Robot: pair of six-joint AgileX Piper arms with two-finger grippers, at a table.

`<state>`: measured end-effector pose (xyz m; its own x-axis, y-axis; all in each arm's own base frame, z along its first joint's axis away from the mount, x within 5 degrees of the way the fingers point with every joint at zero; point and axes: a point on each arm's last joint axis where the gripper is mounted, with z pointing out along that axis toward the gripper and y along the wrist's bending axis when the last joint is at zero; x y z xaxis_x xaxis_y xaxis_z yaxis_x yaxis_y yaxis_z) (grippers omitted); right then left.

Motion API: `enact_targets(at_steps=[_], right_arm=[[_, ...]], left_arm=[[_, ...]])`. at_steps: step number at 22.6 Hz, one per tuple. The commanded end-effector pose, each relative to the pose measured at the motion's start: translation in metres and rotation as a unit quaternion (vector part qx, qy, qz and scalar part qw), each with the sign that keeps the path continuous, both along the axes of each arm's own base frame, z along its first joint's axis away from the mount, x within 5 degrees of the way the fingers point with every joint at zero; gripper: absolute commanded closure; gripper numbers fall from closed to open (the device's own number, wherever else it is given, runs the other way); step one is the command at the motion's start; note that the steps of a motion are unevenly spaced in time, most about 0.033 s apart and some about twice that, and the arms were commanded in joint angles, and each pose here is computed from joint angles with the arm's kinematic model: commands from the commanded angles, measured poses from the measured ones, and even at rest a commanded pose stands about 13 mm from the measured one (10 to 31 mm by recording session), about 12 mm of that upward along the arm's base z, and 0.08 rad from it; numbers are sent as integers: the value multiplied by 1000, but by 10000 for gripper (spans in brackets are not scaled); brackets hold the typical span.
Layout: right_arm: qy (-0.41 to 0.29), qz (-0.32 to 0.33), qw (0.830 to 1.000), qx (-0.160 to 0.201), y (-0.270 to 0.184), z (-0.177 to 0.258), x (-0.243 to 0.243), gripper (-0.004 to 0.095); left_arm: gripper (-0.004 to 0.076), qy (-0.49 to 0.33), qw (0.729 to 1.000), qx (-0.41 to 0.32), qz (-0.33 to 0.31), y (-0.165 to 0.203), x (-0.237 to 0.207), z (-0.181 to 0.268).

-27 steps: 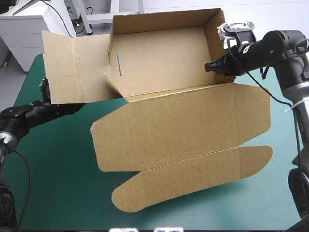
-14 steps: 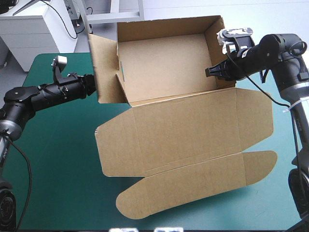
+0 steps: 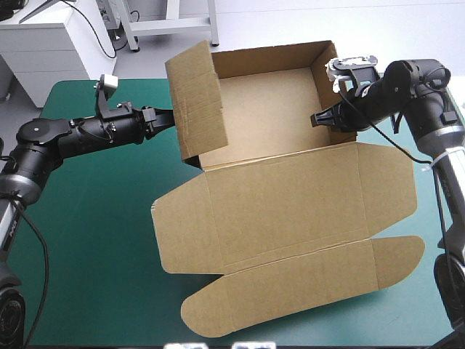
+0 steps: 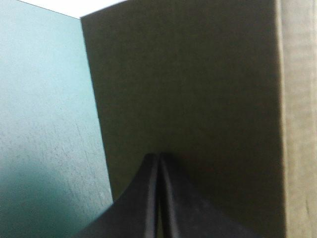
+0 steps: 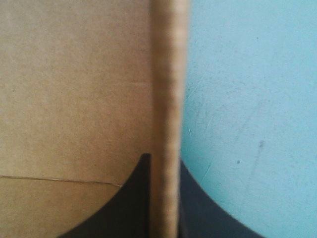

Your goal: Fold the box

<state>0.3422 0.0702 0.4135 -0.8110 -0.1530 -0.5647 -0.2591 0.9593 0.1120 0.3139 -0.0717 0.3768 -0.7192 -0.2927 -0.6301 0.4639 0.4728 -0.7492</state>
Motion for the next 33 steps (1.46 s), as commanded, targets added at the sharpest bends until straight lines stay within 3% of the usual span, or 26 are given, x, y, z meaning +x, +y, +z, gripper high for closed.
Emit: enact_targets(at_steps=[1,4,8,9,10,13,15,33], right_arm=[[-33,2,999,16,-3,24,-15,922],[-32,2,999,15,-3,24,-15,922],[-33,1,999,14,-3,24,-15,922],[-33,0,999,10,-4,24,-15,922],[-34,-2,999,2,-5,23,-15,922],[-35,-5,999,-5,-6,23,-15,922],[-35,-5,999,-5,-6,23,-15,922],[-33,-4,999,-1,-6,23,-14,922]], left_arm=[[732,-31,999,-38,-19,-7,-11,27],[720,-30,998,-38,-27,-8,-13,27],[580,-27,997,-42,-56,-10,-17,27],[532,-26,997,-44,-62,-10,-18,27],[420,-25,996,-53,-70,-11,-20,29],[202,-23,995,-73,-69,-11,-20,32],[150,-24,994,-79,-68,-11,-20,33],[154,7,988,-131,-81,-13,-23,39]])
